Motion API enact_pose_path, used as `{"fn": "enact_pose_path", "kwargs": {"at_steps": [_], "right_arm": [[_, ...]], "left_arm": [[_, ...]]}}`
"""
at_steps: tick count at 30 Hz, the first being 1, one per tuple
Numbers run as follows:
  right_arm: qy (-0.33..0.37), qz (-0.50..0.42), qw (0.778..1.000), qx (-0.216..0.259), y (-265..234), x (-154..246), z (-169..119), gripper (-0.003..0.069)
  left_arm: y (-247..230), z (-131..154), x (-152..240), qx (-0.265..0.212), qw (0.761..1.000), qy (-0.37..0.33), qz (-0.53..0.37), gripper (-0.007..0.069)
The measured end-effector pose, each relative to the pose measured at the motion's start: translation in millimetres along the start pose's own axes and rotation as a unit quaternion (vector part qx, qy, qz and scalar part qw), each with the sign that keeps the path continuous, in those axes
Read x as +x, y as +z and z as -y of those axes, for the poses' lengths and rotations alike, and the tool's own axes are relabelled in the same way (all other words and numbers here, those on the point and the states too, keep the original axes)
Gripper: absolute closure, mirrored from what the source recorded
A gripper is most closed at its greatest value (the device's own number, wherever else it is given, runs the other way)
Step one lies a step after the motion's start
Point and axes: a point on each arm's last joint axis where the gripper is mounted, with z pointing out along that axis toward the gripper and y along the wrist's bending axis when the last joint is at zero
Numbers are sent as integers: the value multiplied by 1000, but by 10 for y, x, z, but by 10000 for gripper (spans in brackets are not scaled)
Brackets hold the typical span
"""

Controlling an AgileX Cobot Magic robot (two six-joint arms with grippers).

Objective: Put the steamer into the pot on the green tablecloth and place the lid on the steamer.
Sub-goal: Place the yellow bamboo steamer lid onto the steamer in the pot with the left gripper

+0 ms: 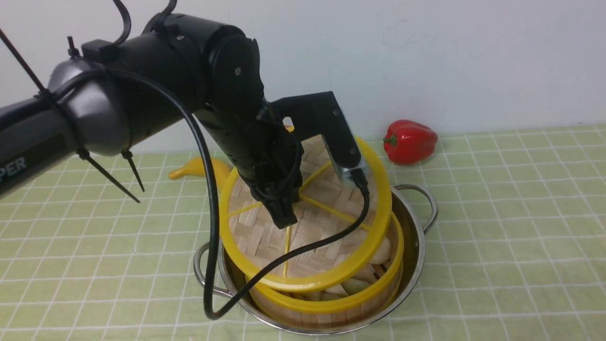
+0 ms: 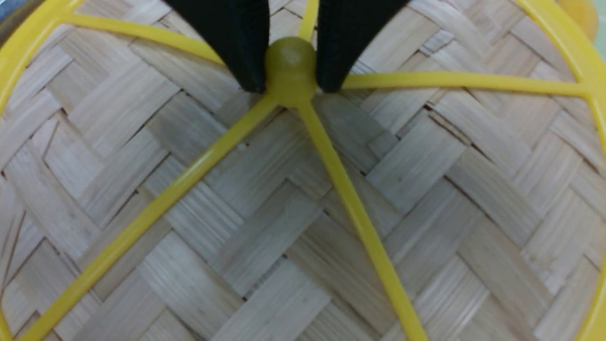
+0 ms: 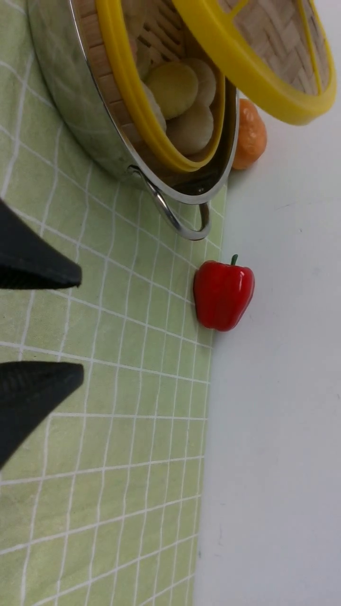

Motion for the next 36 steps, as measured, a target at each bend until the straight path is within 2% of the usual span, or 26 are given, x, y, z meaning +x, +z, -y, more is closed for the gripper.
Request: {"fn": "enact_pose_path", "kwargs": {"at_steps": [20,36], "right_arm": [[0,0,1000,0,0,0,0,417],[0,0,1000,0,0,0,0,417]], "left_arm": [[47,45,-44,25,999,37,17,508],[88,65,-71,39,998,35,26,508]]}}
